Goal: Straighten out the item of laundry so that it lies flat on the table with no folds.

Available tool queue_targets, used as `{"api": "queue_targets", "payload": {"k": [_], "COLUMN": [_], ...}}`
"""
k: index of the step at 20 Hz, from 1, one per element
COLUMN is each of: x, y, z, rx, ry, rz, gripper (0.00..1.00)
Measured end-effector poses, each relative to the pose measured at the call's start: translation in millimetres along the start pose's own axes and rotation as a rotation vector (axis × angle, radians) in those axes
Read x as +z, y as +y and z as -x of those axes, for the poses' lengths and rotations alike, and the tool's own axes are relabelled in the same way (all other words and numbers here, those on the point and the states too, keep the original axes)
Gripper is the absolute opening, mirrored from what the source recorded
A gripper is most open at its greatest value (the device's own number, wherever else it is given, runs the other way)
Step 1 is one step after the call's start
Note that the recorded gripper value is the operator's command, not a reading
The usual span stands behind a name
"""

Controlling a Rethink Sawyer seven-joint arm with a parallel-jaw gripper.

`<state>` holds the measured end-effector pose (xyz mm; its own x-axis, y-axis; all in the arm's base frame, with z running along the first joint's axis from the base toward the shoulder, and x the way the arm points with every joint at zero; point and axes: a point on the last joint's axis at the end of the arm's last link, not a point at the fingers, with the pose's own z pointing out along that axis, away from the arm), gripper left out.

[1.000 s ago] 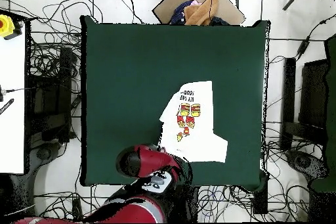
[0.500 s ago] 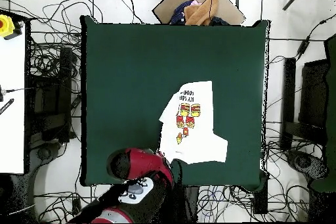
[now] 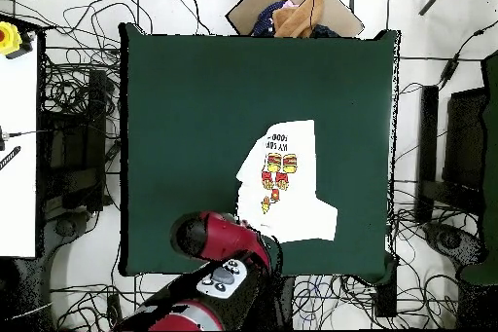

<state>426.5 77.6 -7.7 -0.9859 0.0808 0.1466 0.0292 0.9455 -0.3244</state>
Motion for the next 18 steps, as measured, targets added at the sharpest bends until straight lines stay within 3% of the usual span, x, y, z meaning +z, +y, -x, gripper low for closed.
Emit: {"api": "queue_targets", "payload": {"k": [14,18], "x": [19,20], "y": [-36,-36], "z": [37,43], "rx": [0.12,0.118], "ry": [-0.104,-0.118], "rz": [0.044,0.042], "gripper": [1.0,1.0]}}
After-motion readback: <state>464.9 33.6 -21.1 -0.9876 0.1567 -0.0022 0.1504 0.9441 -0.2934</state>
